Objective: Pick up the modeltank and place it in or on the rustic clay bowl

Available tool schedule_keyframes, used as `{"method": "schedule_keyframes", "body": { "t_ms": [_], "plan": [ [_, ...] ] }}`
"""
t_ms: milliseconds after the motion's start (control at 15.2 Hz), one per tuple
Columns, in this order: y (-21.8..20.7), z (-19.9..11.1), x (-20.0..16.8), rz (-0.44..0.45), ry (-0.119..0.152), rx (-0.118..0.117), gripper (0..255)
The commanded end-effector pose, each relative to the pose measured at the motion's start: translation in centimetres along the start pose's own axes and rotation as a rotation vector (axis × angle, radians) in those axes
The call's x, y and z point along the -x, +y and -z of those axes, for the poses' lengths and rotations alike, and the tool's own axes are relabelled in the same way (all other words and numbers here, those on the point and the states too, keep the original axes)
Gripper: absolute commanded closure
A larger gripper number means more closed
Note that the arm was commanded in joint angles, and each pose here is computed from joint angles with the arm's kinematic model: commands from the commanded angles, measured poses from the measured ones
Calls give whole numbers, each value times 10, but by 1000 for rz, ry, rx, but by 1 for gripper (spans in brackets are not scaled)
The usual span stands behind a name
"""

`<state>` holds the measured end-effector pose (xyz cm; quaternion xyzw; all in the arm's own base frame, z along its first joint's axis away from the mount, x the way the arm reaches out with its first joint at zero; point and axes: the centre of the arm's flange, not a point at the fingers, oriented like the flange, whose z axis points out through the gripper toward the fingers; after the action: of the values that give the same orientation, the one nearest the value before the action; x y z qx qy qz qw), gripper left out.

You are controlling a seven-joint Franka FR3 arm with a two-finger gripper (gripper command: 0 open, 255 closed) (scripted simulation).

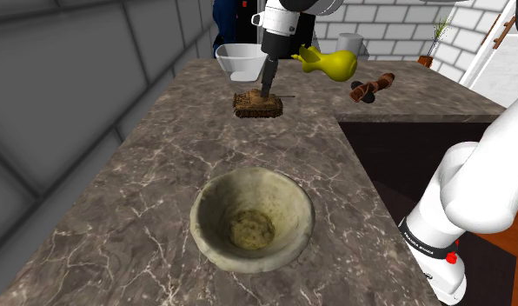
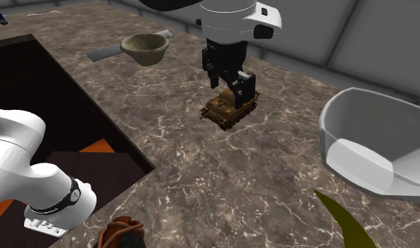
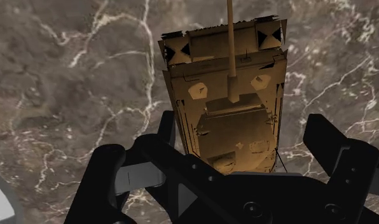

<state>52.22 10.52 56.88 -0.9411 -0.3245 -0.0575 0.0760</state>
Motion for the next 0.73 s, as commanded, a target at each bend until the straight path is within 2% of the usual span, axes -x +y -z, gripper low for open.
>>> {"method": "schedule_keyframes", "body": {
  "t_ms": [0, 660],
  "plan": [
    [0, 0, 0, 0, 0, 0, 255],
    [-1, 5, -1, 0, 0, 0, 255]
  ]
}}
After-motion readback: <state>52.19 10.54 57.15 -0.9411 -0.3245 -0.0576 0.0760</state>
